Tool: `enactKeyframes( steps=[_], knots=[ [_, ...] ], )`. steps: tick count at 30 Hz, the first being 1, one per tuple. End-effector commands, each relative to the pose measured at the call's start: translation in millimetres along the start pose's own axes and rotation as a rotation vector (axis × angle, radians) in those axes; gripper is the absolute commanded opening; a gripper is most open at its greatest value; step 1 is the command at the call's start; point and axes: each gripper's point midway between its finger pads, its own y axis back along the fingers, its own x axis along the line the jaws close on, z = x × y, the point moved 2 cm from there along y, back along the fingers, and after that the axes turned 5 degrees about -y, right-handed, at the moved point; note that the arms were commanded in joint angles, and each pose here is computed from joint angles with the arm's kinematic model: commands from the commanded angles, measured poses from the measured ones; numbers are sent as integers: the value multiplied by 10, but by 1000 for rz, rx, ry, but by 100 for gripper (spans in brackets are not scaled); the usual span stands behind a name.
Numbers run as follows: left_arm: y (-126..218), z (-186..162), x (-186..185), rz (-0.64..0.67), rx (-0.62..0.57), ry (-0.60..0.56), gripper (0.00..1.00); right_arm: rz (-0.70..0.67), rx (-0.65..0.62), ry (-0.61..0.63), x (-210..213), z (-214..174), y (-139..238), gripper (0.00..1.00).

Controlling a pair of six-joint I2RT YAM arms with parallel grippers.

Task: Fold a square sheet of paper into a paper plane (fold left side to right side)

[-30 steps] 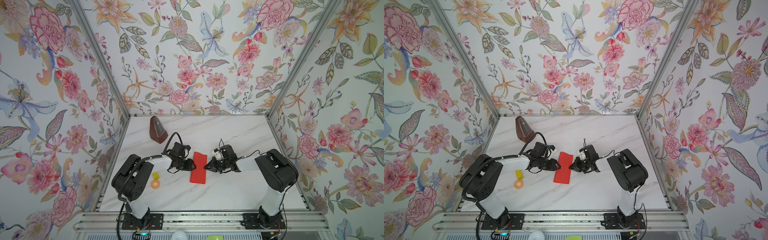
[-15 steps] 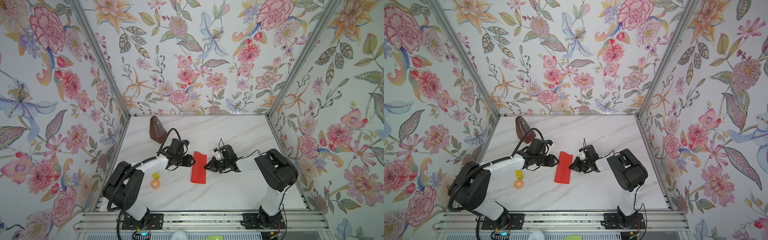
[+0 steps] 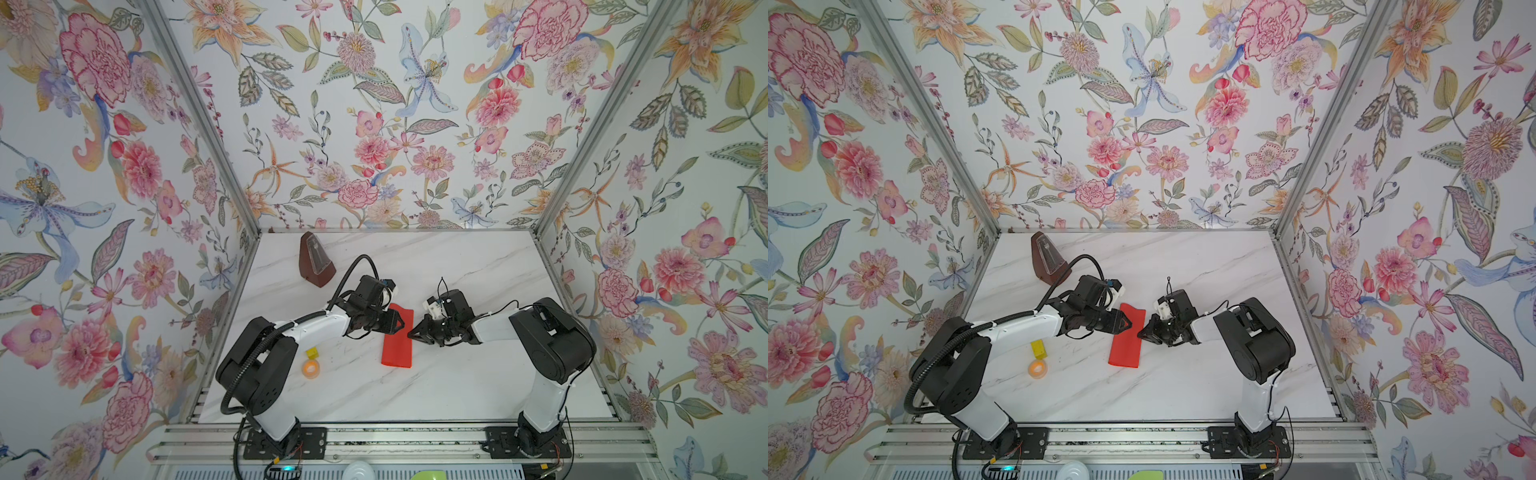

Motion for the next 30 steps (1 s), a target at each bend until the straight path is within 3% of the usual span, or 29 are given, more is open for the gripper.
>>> enactKeyframes(
  steps=[1, 6, 13, 30],
  knots=[
    [-174, -5, 7, -13, 27, 10, 28, -130, 18, -62, -383, -115, -64, 0],
    [-311, -85, 33, -27, 68, 15, 20, -132, 17, -61, -384, -115, -64, 0],
    [-346, -302, 232, 51, 129, 13, 18, -133, 18, -62, -389, -116, -71, 0],
    [-222, -545, 660, 148, 157, 69, 12, -138, 18, -63, -385, -116, -62, 0]
  ],
)
